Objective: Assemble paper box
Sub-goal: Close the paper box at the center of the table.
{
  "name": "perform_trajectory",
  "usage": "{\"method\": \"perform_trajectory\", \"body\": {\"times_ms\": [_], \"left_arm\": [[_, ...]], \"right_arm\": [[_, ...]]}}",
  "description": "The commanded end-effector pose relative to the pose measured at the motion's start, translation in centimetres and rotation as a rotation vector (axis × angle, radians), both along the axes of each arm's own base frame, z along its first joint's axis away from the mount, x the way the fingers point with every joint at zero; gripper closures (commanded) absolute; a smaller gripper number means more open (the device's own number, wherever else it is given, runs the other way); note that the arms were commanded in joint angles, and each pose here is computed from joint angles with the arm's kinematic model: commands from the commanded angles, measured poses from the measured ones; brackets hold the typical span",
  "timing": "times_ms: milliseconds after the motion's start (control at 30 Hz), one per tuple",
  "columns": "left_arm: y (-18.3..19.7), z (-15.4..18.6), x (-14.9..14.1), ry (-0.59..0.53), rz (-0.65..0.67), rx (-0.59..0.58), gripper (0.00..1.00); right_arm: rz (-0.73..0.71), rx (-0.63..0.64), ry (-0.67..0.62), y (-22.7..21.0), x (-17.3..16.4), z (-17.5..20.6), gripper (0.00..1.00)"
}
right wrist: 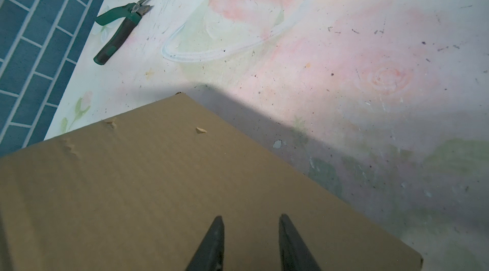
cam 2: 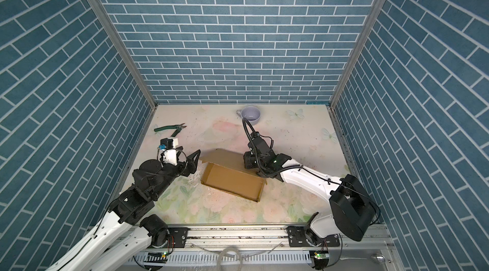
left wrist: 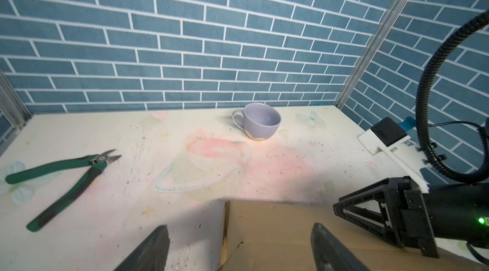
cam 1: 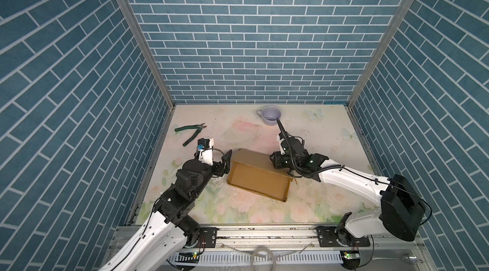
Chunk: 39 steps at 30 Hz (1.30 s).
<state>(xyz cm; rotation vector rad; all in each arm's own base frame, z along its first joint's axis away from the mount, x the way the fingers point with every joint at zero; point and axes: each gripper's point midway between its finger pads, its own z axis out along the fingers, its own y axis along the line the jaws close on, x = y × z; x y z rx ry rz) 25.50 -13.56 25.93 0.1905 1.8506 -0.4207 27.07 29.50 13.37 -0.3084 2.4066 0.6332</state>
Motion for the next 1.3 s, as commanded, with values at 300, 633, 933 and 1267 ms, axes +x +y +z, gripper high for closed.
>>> {"method": "perform_trajectory", "body": {"times_ms": [300,633,933,1267], "left_arm": [[-4.4,-8.0,4.6,0.498,-0.213,0.146,0.09],[-3.0,-15.2,4.4,0.67,-0.136,0.238,0.14],[-1.8,-17.8,3.3,0.714,-0.064,0.256,0.13],[-0.5,-20.7,1.3,0.766,0.017,0.195,0.14]], "right_arm": [[0.034,-0.111,0.015,-0.8,-1.3,-2.4,0.63],[-0.001,-0.056,0.016,-1.5,-2.0,2.9,0.49],[-0.228,-0.092,0.252,-8.4,-6.2,0.2,0.26],[-0.184,0.168,0.414,-5.5,-7.8,-5.0,0.24]]}}
